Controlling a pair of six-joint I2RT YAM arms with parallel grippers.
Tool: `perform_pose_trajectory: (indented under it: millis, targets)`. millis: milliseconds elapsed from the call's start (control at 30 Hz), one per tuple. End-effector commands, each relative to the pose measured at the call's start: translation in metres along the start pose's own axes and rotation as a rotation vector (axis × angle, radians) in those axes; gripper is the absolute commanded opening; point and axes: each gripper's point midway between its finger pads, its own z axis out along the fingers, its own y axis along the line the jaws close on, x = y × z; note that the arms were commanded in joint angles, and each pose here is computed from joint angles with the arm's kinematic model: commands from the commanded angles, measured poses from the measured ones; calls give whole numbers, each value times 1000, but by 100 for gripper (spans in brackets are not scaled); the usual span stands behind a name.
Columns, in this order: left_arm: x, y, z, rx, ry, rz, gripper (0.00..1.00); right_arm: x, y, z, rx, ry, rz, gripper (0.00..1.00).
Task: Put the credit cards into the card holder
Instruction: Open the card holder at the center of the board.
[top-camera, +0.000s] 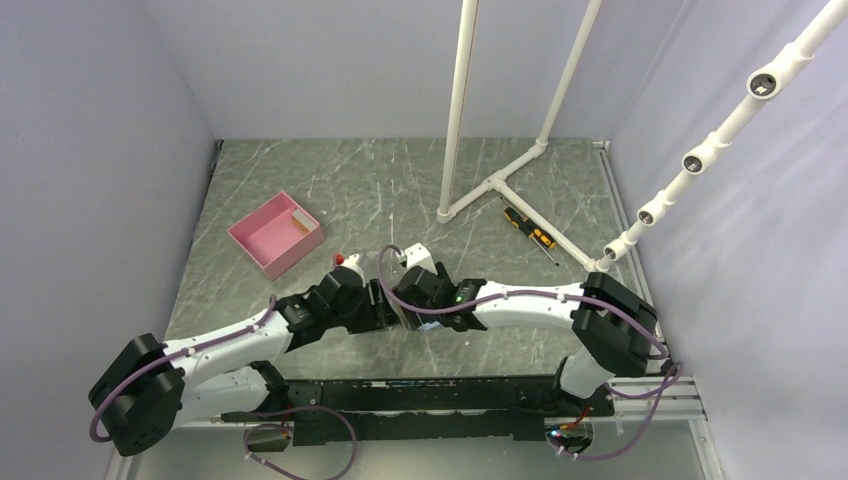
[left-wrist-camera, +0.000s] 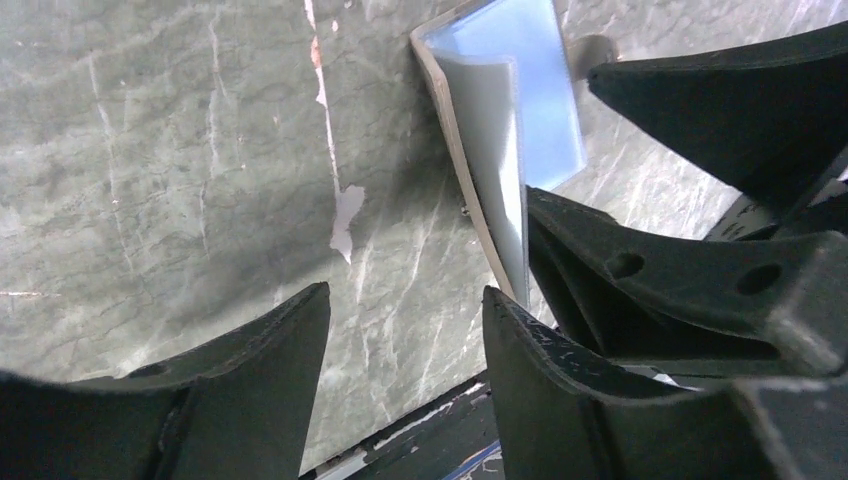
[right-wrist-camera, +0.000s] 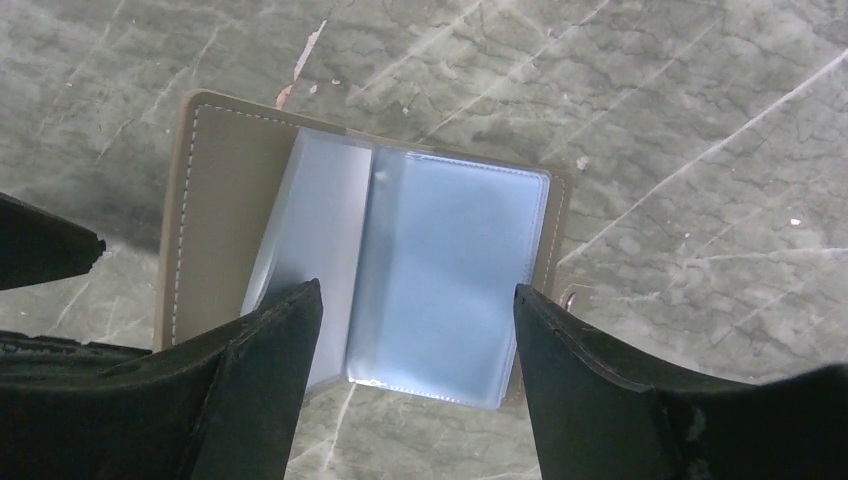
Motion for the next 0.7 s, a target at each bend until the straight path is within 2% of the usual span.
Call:
perform_pose_trajectory:
  millis: [0, 333, 467, 667]
  targets:
    - [-13, -24, -5, 98, -50, 1, 65, -10, 11, -4, -81, -36, 63, 73]
    - [-12, -24, -10, 110, -60, -37, 71, -14, 37, -11, -240, -41, 106, 71]
    - [-12, -14, -20, 87, -89, -61, 80, -16, 38, -15, -254, -50, 114, 71]
    - [-10, -5, -31, 63, -105, -90, 80, -20, 44, -21, -310, -60, 119, 71]
